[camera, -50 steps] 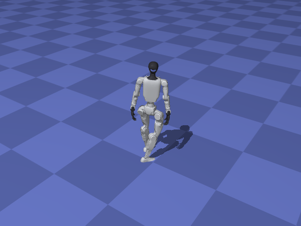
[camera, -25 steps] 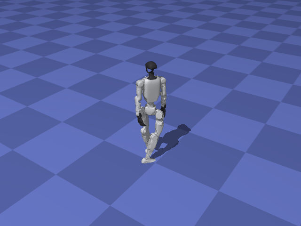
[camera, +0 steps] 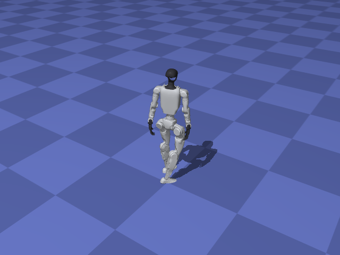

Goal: In place motions

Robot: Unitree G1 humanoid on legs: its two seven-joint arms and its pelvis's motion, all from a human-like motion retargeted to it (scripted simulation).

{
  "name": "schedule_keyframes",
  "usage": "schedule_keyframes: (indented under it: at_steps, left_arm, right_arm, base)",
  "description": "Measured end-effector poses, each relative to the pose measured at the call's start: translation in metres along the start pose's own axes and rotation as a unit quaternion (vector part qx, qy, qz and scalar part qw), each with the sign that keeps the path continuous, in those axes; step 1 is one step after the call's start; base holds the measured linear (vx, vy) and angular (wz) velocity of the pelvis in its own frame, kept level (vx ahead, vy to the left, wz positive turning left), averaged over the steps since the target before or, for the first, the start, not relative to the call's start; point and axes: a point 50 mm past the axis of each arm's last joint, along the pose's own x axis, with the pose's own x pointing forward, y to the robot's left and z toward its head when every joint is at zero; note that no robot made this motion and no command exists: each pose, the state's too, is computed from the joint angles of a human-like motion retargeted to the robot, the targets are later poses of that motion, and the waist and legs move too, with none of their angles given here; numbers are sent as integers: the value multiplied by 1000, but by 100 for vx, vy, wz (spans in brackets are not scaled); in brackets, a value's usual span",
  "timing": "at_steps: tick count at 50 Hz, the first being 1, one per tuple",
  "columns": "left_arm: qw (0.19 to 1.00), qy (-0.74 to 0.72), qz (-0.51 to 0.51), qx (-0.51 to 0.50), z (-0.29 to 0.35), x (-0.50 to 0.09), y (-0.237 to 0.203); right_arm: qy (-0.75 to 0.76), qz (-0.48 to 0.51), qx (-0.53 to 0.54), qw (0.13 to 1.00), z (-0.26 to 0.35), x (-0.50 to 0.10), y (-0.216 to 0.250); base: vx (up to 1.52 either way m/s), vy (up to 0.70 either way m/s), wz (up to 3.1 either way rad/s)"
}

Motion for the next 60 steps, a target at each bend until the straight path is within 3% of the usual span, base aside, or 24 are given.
schedule_keyframes:
  at_steps: [22,30,36,44,54,60]
  left_arm:
    - [995,-78,-31,58,50,-6,-23]
    - [989,-117,-24,82,71,-12,-23]
    - [993,-84,-25,82,54,-7,-23]
    - [996,-32,-40,67,27,0,-29]
    - [994,41,-20,100,-3,2,-17]
    - [993,68,-9,96,-12,0,-12]
  right_arm:
    - [37,-11,-20,999,-6,0,-2]
    - [53,10,3,999,-14,3,19]
    - [89,31,-6,996,-30,5,35]
    - [78,3,-86,993,-10,1,10]
    - [18,13,-17,1000,10,0,5]
    - [-11,14,-54,998,28,-2,3]
  base:
    - [-24,-17,-153]
    - [-9,0,-69]
    - [6,-9,-13]
    - [-8,-6,-13]
    - [-3,-5,29]
    - [-12,-5,5]
